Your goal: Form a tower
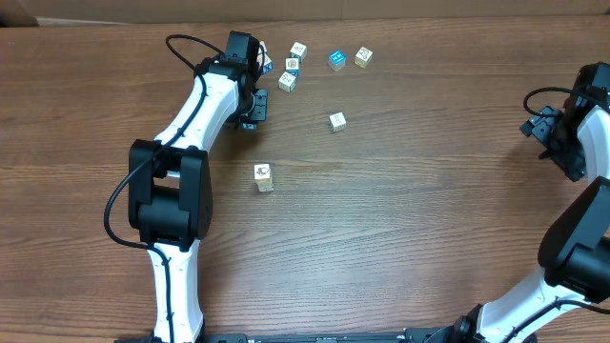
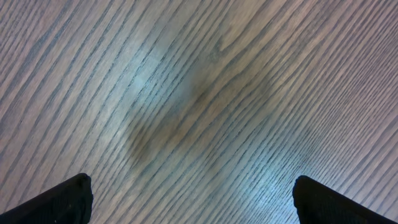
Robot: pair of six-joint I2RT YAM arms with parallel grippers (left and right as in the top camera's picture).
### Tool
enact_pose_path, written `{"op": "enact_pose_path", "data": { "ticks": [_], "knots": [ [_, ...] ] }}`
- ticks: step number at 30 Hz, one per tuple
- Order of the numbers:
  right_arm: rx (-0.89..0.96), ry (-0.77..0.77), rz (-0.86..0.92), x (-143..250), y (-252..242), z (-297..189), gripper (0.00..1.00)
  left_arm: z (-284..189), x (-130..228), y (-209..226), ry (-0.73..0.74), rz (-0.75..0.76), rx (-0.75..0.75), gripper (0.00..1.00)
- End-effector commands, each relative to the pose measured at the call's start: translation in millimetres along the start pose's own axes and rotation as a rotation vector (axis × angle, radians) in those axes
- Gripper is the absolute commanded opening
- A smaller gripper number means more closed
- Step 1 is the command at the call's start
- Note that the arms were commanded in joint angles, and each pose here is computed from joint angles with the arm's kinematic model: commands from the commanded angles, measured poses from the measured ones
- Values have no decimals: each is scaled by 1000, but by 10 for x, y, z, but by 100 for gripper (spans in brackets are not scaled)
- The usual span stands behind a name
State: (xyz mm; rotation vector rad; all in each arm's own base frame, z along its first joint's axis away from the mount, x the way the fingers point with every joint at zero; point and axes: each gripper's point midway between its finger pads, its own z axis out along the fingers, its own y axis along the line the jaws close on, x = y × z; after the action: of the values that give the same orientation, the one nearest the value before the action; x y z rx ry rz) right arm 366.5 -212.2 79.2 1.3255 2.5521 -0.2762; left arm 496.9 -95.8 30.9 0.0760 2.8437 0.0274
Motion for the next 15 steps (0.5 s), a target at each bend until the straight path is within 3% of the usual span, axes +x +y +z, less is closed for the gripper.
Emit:
{"op": "enact_pose_path", "data": {
  "ticks": [1, 5, 8, 14, 15],
  "knots": [
    [-16, -46, 10, -120, 1, -141, 100, 70, 52, -28, 18, 8, 12, 22],
    [-16, -46, 10, -120, 1, -141, 100, 70, 54, -29, 18, 8, 13, 26],
    [-16, -46, 10, -120, 1, -141, 100, 70, 54, -29, 18, 8, 13, 39],
    [-16, -46, 10, -120, 1, -141, 100, 70, 56, -28, 19, 8, 13, 38],
    [-16, -46, 10, -121, 2, -141, 100, 70, 56, -29, 19, 8, 13, 41]
  ]
}}
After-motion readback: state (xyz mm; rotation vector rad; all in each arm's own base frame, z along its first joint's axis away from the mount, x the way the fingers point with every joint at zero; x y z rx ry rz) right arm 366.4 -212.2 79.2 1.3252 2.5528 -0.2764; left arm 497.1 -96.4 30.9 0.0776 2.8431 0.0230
